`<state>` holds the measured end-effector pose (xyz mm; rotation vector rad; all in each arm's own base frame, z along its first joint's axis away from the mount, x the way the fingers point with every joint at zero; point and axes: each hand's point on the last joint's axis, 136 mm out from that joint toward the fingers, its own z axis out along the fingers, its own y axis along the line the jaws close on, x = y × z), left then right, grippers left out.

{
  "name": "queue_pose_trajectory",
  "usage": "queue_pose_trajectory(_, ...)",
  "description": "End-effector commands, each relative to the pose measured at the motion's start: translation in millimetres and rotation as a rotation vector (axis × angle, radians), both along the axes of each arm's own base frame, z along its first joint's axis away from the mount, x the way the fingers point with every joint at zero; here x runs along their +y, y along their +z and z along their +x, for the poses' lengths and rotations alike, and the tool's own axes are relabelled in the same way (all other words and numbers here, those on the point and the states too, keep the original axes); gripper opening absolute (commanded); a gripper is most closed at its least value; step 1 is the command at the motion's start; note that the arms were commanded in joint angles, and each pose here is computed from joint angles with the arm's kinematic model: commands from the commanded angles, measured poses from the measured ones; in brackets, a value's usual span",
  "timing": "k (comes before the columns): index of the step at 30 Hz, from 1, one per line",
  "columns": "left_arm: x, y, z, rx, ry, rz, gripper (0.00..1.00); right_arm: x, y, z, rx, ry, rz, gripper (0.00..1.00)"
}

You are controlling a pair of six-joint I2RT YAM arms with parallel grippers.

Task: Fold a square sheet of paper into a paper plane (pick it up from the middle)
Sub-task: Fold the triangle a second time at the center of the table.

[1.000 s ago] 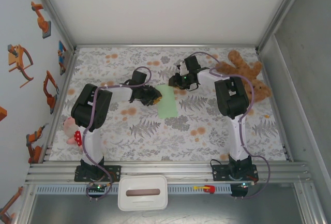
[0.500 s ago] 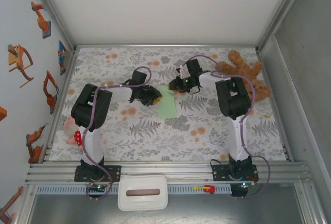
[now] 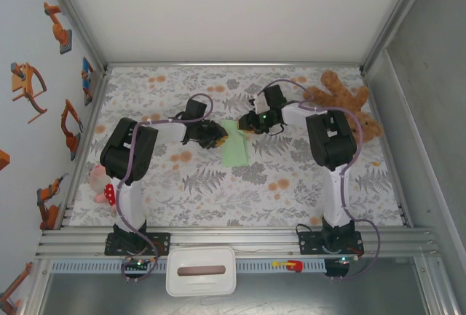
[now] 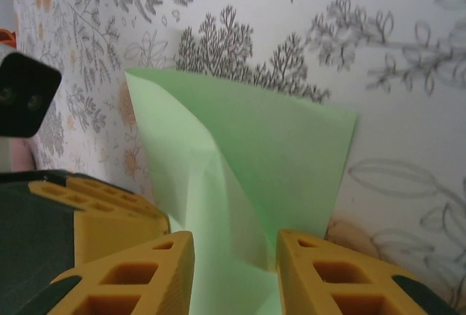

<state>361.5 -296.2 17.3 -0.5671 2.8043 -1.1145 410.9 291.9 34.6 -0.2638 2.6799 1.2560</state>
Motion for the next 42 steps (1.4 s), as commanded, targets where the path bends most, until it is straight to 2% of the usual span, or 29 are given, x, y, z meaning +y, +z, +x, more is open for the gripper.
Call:
queue_pose_trajectory(1,27.3,-47.0,-30.3,0.15,0.018,0.133,0.24,1.3,27.1,-9.7,0.007,-0.003,0.061,0.35)
queue_pose_trajectory(7,26.6,-47.3,-29.8,0.151,0.019,0.132,0.24,1.1,38.3,-29.9,0.05,-0.021,0.135,0.37)
queue_pose_trajectory(16,25.8,-47.1,-28.9,0.15,0.019,0.13,0.24,-1.9,17.2,-57.3,0.106,0.011,0.111,0.36)
queue_pose_trajectory(30,26.5,-46.1,-28.9,0.152,0.024,0.13,0.24,-10.3,10.8,-96.4,0.185,-0.087,0.113,0.21)
queue_pose_trajectory(42,25.3,-45.3,-29.3,0.151,0.021,0.125,0.24,-16.7,0.1,-103.8,0.233,-0.251,0.118,0.15)
